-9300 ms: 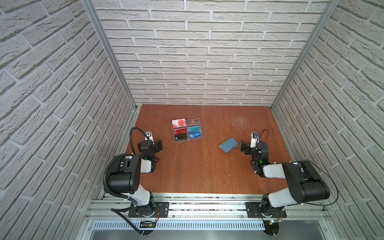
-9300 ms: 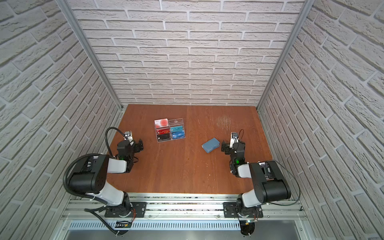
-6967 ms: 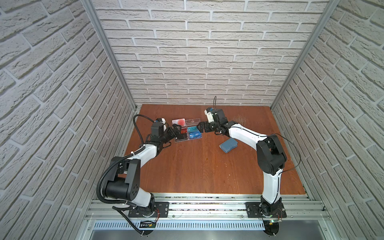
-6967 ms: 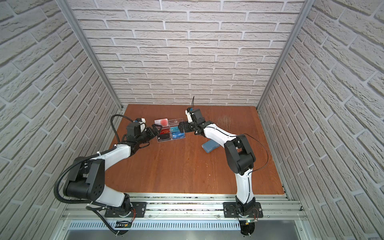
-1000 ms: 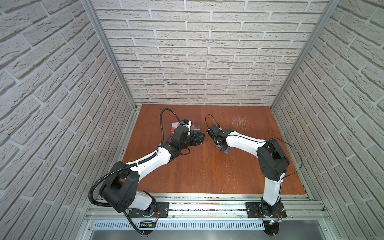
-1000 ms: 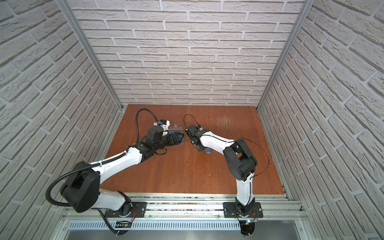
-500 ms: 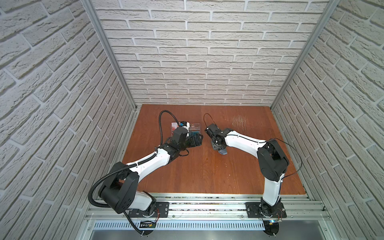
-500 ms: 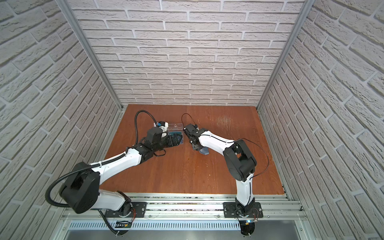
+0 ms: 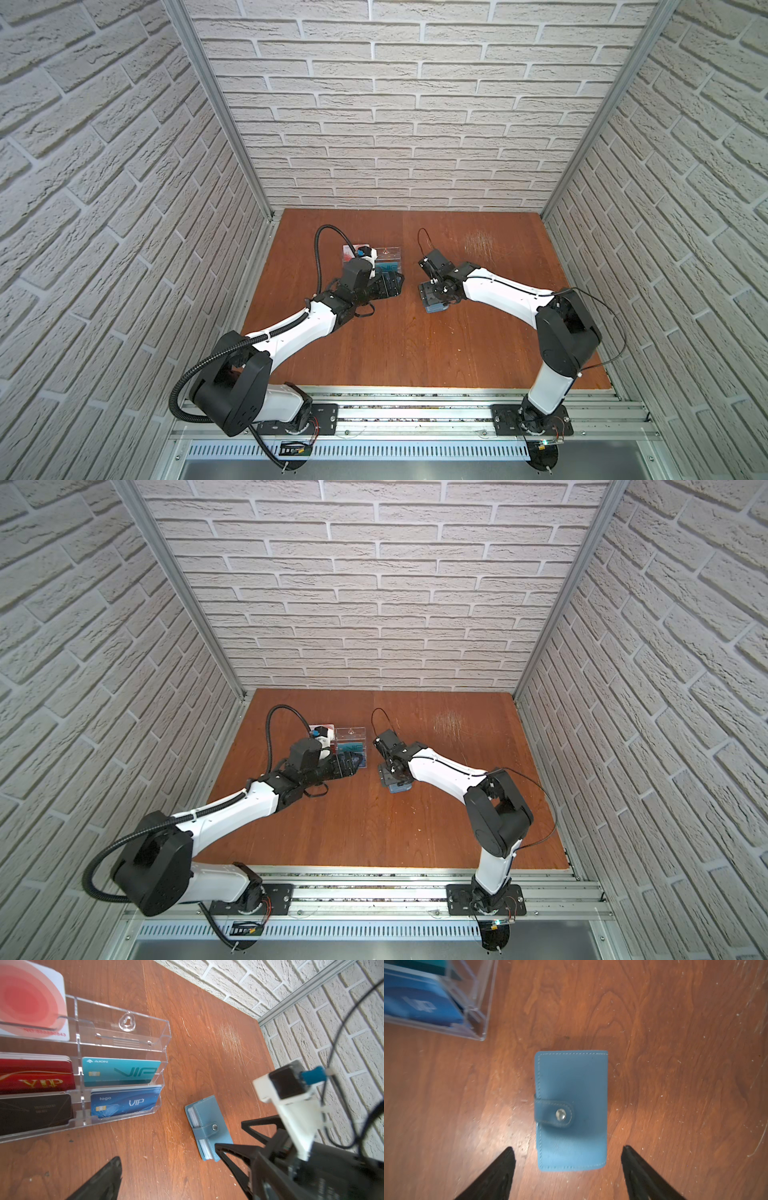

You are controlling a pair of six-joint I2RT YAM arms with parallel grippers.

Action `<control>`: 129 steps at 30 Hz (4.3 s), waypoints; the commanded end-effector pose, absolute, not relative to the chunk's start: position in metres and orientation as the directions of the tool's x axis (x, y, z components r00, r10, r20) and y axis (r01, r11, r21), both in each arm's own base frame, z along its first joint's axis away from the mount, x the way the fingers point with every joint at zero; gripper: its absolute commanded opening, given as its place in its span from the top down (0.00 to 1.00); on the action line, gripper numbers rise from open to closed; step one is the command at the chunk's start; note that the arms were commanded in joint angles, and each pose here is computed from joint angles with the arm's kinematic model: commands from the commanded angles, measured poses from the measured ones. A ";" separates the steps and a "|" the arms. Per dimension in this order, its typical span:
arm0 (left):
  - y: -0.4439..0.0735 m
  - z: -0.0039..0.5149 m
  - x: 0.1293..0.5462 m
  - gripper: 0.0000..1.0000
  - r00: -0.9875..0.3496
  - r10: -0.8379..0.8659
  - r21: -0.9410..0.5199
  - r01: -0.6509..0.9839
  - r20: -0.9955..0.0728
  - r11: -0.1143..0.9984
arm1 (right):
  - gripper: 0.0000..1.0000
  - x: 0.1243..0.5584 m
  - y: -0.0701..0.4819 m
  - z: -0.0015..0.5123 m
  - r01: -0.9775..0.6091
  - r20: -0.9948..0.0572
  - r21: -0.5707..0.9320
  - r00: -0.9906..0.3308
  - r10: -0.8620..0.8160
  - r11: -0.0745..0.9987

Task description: Take the credit cards out of the card holder

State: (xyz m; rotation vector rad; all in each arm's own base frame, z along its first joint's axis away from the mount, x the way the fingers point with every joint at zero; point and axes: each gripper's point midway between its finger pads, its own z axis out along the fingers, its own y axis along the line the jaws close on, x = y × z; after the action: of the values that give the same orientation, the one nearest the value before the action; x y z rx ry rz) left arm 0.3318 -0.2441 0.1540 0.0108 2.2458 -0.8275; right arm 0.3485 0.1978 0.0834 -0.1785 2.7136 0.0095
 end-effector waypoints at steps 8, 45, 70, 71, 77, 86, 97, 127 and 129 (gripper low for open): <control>-0.293 0.156 0.329 0.02 -0.775 -0.206 -0.638 0.305 -0.598 0.707 | 0.06 0.354 0.161 0.086 0.015 -0.388 0.380 -0.905 0.174 0.925; -0.347 0.090 0.335 0.02 -0.820 -0.380 -0.779 0.123 -0.429 0.614 | 0.38 0.367 0.164 0.059 0.090 -0.273 0.657 -0.897 0.347 0.748; -0.355 0.074 0.348 0.02 -0.828 -0.406 -0.778 0.057 -0.387 0.625 | 0.48 0.372 0.172 0.024 0.153 -0.174 0.680 -0.917 0.360 0.717; -0.355 0.071 0.347 0.02 -0.831 -0.403 -0.777 0.055 -0.384 0.627 | 0.49 0.372 0.174 0.022 0.156 -0.166 0.688 -0.917 0.363 0.709; -0.356 0.065 0.350 0.02 -0.830 -0.413 -0.781 0.044 -0.376 0.622 | 0.51 0.372 0.183 0.020 0.157 -0.138 0.725 -0.921 0.365 0.671; -0.356 0.061 0.358 0.02 -0.823 -0.443 -0.803 0.027 -0.356 0.595 | 0.54 0.370 0.196 0.026 0.128 -0.145 0.746 -0.927 0.346 0.654; -0.346 0.058 0.360 0.02 -0.805 -0.488 -0.823 0.000 -0.336 0.567 | 0.54 0.367 0.202 0.034 0.106 -0.152 0.762 -0.930 0.335 0.639; -0.360 0.045 0.361 0.02 -0.819 -0.478 -0.829 -0.007 -0.316 0.559 | 0.57 0.367 0.202 0.021 0.166 -0.073 0.831 -0.914 0.399 0.531; -0.362 0.044 0.361 0.02 -0.819 -0.481 -0.831 -0.009 -0.313 0.556 | 0.58 0.368 0.205 0.024 0.154 -0.075 0.842 -0.916 0.395 0.517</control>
State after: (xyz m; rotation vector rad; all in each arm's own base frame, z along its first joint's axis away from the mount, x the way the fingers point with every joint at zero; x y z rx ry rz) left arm 0.3631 -0.3603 0.0623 -0.3734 2.2393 -1.2413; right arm 0.3729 0.1979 0.0292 0.4647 2.5042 1.3080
